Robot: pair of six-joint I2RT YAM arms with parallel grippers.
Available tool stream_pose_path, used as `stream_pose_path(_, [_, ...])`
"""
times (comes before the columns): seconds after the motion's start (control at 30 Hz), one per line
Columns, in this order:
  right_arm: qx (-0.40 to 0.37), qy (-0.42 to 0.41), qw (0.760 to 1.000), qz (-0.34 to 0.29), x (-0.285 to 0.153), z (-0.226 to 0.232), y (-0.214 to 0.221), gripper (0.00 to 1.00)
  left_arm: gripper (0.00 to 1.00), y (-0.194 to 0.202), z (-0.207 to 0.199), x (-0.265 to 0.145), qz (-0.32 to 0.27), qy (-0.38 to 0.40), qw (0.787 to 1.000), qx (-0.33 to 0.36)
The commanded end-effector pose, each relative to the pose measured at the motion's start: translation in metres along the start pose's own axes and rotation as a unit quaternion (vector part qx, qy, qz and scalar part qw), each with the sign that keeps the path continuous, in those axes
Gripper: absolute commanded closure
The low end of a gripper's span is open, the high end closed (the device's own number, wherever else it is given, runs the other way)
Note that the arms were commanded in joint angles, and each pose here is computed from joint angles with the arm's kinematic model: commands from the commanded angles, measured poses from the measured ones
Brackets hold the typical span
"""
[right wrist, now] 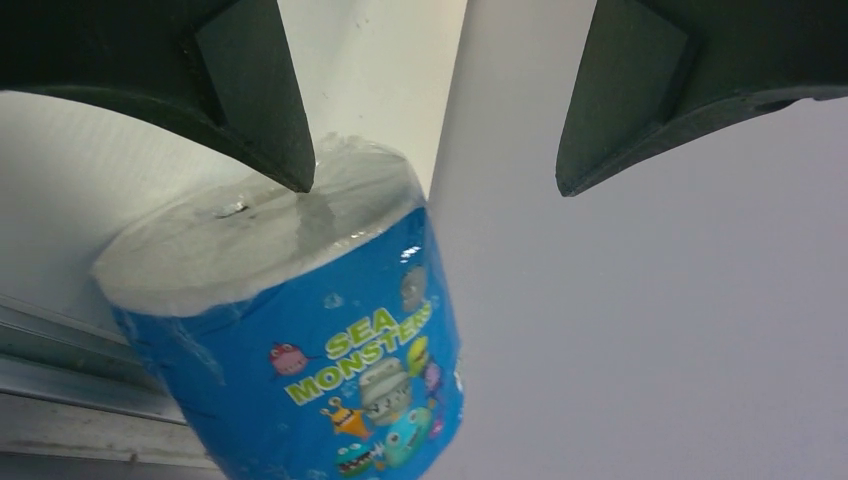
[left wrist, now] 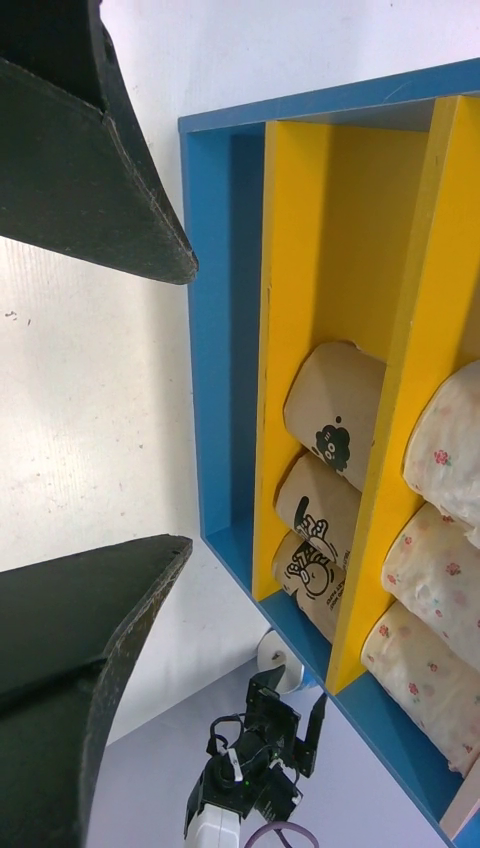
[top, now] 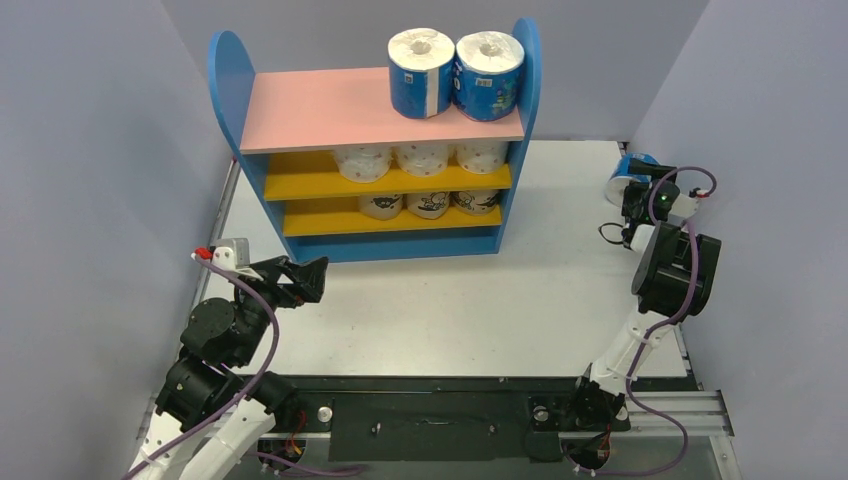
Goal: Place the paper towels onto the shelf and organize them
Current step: Adjust the paper towel at the center of the board.
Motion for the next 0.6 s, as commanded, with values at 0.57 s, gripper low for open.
stream_pose_path(0.57, [-0.021, 0.030, 0.999, -0.031, 0.017, -0.003, -0.005, 0.14, 0.04, -0.002, -0.001, 0.008, -0.020, 0.001, 1.000, -0.001])
Point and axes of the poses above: each gripper's point midway between its finger pads, its own x axis out along the fingers, its own z axis along the line the jaws close on, y = z × x, the point moved 9 cm from there along -x, back along the fingers, and after that the axes turned 10 degrees about -x, right-handed, at the moved point
